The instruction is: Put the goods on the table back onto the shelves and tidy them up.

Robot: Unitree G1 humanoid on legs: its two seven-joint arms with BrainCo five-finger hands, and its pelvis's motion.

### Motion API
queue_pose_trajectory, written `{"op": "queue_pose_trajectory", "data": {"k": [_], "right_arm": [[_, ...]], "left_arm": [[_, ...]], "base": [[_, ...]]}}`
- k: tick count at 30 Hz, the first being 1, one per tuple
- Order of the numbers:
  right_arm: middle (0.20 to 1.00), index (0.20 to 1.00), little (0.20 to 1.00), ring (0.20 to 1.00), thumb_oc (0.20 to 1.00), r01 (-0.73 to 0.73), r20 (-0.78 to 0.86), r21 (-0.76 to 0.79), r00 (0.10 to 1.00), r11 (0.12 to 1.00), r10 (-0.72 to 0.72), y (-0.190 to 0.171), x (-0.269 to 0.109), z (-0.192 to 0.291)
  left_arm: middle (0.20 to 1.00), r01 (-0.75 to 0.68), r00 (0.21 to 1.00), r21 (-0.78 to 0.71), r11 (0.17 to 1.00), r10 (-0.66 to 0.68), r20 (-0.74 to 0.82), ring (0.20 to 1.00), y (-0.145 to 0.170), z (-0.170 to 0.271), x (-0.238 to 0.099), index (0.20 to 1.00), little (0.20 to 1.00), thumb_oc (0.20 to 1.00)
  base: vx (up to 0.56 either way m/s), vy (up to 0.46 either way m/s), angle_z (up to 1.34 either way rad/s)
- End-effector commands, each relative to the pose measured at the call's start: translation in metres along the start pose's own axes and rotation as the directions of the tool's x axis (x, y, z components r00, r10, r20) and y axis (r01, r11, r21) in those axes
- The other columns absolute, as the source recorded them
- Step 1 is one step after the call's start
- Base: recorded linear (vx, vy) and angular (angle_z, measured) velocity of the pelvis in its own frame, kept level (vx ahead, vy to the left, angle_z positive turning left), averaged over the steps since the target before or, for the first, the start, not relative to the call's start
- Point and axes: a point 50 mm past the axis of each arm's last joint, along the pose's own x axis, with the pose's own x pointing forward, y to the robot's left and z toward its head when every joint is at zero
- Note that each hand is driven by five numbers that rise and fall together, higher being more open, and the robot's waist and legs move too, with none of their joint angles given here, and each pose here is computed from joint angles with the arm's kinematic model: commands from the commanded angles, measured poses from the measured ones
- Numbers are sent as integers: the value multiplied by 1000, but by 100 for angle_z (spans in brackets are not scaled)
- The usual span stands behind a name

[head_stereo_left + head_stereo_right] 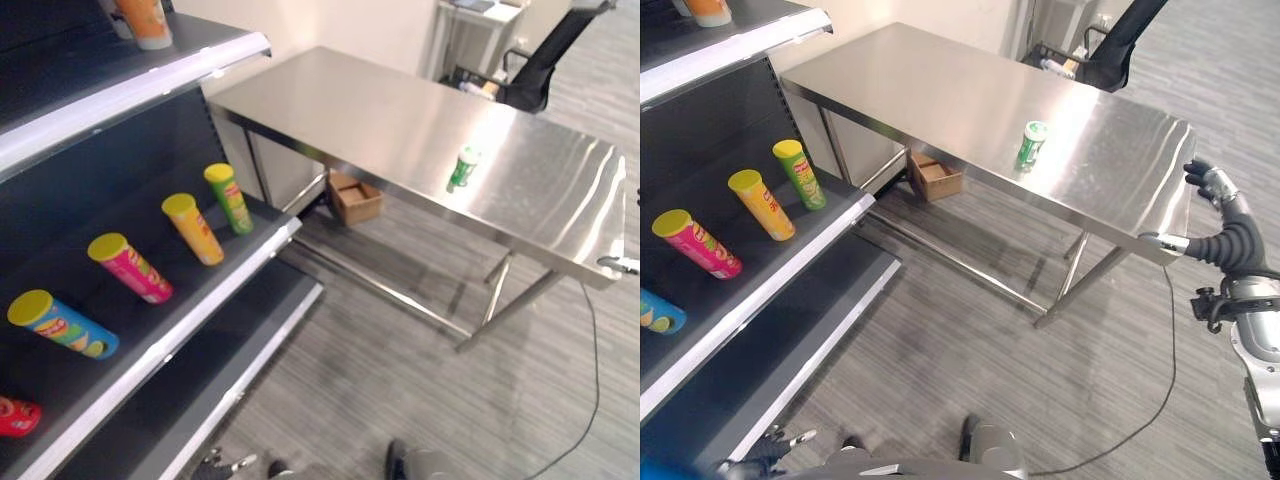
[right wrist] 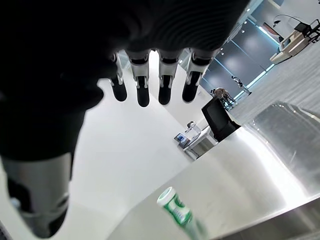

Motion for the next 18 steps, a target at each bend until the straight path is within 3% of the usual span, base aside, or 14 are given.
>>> {"op": "queue_pose_trajectory", "data": {"k": [1, 10, 18], "right_arm": [[1000, 1000, 1000, 1000, 1000, 92, 76, -88, 993, 992, -86, -17, 20, 14], [1000, 1000, 1000, 1000, 1000, 54, -58, -187, 996, 981, -65, -8, 29, -12], [1000, 1000, 1000, 1000, 1000, 109, -155, -203, 978, 973, -142, -26, 13, -32]], "left_arm": [[1000, -12, 996, 3, 1000, 11, 87, 1000, 1, 24, 5, 1000, 1000, 1000], [1000, 7, 992, -9, 1000, -6, 127, 1000, -6, 38, 7, 1000, 1000, 1000], [1000, 17, 993, 38, 999, -21, 117, 1000, -9, 44, 10, 1000, 1000, 1000]], "base": [[188, 106, -45], [131, 124, -20], [79, -66, 56]]}}
